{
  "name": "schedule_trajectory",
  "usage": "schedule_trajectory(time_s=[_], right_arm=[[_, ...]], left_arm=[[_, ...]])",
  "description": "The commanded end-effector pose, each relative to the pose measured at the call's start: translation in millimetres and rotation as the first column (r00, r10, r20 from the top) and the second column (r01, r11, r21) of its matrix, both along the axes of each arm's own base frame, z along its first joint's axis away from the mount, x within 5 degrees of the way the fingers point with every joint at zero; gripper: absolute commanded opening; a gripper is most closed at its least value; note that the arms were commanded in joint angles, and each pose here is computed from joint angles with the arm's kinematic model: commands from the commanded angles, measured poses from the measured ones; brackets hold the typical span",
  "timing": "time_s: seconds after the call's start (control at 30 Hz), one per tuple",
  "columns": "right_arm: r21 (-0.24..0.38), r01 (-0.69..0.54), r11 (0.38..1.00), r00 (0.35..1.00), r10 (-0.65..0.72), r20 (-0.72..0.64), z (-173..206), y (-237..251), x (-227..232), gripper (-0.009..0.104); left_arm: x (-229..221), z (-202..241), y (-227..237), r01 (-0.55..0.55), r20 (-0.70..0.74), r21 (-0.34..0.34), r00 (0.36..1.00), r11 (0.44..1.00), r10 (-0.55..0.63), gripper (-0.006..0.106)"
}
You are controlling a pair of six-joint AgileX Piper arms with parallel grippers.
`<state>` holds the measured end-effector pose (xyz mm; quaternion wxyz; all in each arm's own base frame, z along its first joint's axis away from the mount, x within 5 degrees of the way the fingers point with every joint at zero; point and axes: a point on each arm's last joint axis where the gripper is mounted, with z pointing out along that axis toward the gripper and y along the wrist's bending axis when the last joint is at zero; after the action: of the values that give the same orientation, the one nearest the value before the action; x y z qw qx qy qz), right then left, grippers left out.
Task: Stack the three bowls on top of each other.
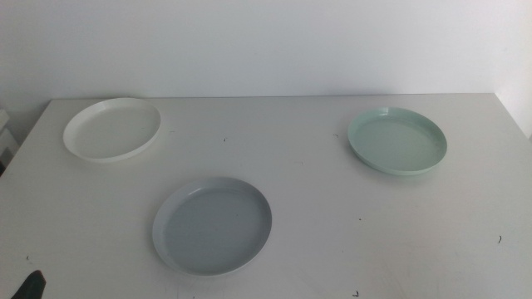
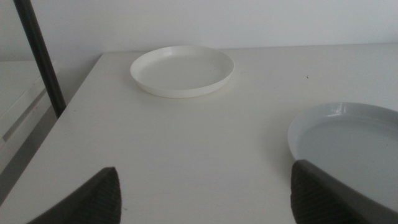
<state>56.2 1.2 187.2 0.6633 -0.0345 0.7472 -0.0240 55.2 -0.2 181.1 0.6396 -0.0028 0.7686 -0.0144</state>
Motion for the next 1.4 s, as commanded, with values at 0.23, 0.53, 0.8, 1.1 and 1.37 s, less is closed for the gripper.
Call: schedule_trajectory(time_s=[0.23, 0.53, 0.8, 1.1, 1.37], right_arm=[[-0.022, 0.015, 1.000, 0.994, -0.012, 0.111, 10.5, -1.1, -1.6, 0.047], [-0.022, 0.015, 1.000, 0.994, -0.012, 0.111, 10.5, -1.1, -1.6, 0.047], [-0.022, 0.015, 1.000, 0.994, -0.012, 0.111, 10.5, -1.1, -1.6, 0.047], [-0.022, 0.015, 1.000, 0.994, -0.012, 0.111, 10.5, -1.1, -1.6, 0.047], [-0.022, 0.015, 1.000, 0.994, -0.012, 0.111, 10.5, -1.1, -1.6, 0.047]], left_arm=[[22.6, 97.3, -2.4, 0.015, 0.109, -0.021, 0.994, 1.000, -0.013, 0.105], [70.9, 186.3, -5.2, 0.004, -0.011, -0.080, 1.000, 0.997, -0.005, 0.105], [107.3, 258.9, -10.5, 0.014, -0.109, -0.147, 0.994, 0.989, -0.030, 0.105], [137.8, 287.9, -13.5, 0.015, -0.272, -0.123, 0.961, 0.992, -0.049, 0.105], [169.0, 273.9, -21.4, 0.031, -0.457, -0.174, 0.883, 0.984, -0.109, 0.105]])
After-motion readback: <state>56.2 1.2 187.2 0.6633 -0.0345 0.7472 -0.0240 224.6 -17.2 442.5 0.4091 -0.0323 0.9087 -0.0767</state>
